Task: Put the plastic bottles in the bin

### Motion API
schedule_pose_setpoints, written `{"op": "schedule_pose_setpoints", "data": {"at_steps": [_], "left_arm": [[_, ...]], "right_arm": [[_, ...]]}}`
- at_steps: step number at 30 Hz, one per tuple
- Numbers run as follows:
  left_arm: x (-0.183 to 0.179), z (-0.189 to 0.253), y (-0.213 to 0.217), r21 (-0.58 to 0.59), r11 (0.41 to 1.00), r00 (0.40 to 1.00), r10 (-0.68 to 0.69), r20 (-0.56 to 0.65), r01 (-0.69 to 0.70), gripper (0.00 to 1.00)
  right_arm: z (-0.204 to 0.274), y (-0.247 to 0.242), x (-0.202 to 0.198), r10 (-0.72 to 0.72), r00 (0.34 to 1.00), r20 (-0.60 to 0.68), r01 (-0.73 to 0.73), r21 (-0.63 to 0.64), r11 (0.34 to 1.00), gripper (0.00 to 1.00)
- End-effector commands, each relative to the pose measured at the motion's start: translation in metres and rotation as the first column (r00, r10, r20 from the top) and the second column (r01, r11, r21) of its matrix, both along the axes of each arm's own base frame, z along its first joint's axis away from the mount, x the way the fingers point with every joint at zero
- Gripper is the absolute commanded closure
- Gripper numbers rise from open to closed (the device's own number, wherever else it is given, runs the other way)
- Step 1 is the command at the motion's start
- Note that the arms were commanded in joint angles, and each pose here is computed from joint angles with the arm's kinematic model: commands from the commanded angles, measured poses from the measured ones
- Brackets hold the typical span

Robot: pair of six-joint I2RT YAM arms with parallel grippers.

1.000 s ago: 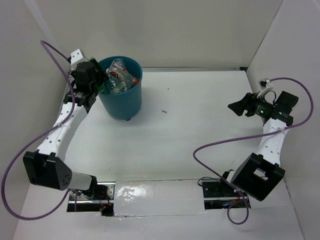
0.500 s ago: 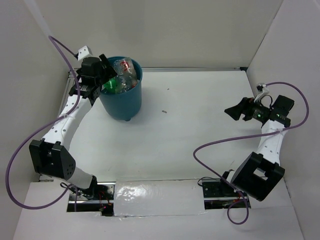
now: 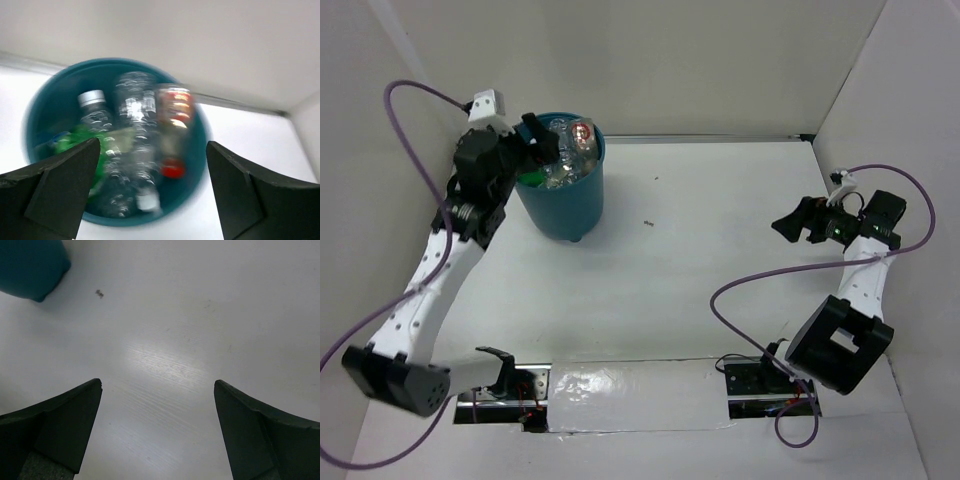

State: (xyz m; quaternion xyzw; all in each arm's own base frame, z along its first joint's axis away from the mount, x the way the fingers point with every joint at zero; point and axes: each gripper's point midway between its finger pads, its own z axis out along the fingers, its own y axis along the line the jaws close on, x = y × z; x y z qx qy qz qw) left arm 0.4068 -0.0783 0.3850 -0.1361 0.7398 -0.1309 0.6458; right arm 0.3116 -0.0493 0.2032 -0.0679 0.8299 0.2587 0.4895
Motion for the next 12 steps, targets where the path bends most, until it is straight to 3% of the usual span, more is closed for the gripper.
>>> {"op": "schedule_pose_setpoints", "data": {"at_steps": [1,3,6,8,12], "left_arm": [[-0.047,0.034,-0.063,0.157,0.928,0.908,-0.365,0.208,0.337,0.00],[-0.077,0.028,-0.092,0.214,0.854,0.825,-0.516,0.233,0.474,0.00],[-0.100,-0.026,-0.132,0.226,0.765,0.758,-0.637,0.137,0.602,0.00],[-0.118,-0.059,-0.149,0.218,0.732,0.736,-0.673,0.078,0.646,0.00],[-0.127,-0.098,-0.157,0.201,0.738,0.752,-0.659,0.009,0.644,0.00]], "right_arm": [[-0.006,-0.025,0.004,-0.084,0.996,-0.037,0.079,-0.120,0.990,0.00],[-0.010,-0.041,0.006,-0.161,0.986,-0.033,0.153,-0.184,0.971,0.00],[-0.002,-0.068,0.010,-0.324,0.946,-0.009,0.312,-0.245,0.918,0.00],[0.011,-0.082,0.012,-0.410,0.911,0.034,0.404,-0.267,0.875,0.00],[0.018,-0.104,0.009,-0.504,0.859,0.093,0.504,-0.333,0.797,0.00]]}}
